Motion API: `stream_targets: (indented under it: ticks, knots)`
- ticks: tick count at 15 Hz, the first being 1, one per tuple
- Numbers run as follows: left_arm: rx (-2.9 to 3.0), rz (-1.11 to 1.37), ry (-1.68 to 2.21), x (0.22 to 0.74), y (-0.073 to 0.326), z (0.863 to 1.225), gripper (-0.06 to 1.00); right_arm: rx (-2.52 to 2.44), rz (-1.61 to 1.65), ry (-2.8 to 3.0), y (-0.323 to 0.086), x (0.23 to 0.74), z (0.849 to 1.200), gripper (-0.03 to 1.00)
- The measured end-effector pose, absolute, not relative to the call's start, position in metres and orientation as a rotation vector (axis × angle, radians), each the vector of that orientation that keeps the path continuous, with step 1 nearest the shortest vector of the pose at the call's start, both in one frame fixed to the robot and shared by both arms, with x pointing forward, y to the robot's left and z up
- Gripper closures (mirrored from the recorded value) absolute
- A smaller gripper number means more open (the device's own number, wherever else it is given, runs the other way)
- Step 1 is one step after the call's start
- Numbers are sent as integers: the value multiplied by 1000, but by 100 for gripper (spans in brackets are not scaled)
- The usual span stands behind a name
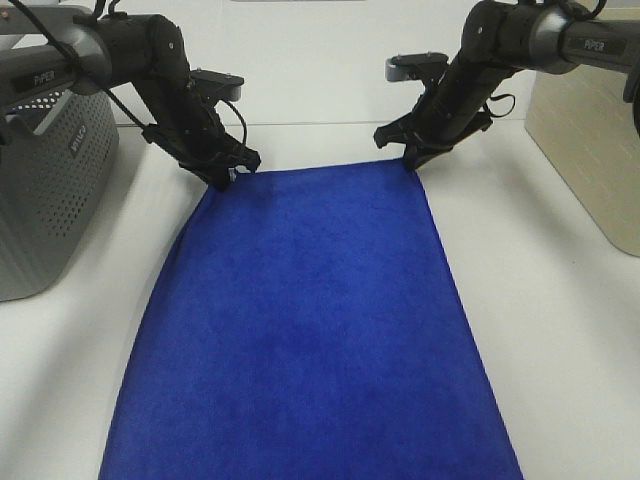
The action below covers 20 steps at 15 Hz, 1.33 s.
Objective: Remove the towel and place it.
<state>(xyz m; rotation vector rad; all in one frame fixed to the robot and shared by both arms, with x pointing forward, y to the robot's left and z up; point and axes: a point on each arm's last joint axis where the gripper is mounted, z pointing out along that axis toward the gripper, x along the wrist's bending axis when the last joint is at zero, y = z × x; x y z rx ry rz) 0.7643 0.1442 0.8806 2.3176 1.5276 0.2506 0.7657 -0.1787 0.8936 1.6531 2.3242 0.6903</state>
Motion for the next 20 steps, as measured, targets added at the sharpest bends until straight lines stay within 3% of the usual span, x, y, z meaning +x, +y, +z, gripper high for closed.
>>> stream_targets:
  ticks: [6,20]
  knots:
    - [2151,610,1355,793,144,912,94,1471,868,2137,-177,790,940,95]
    - [2008,905,1153,812,143,916,94,1318,987,1941,-178,805,955,95]
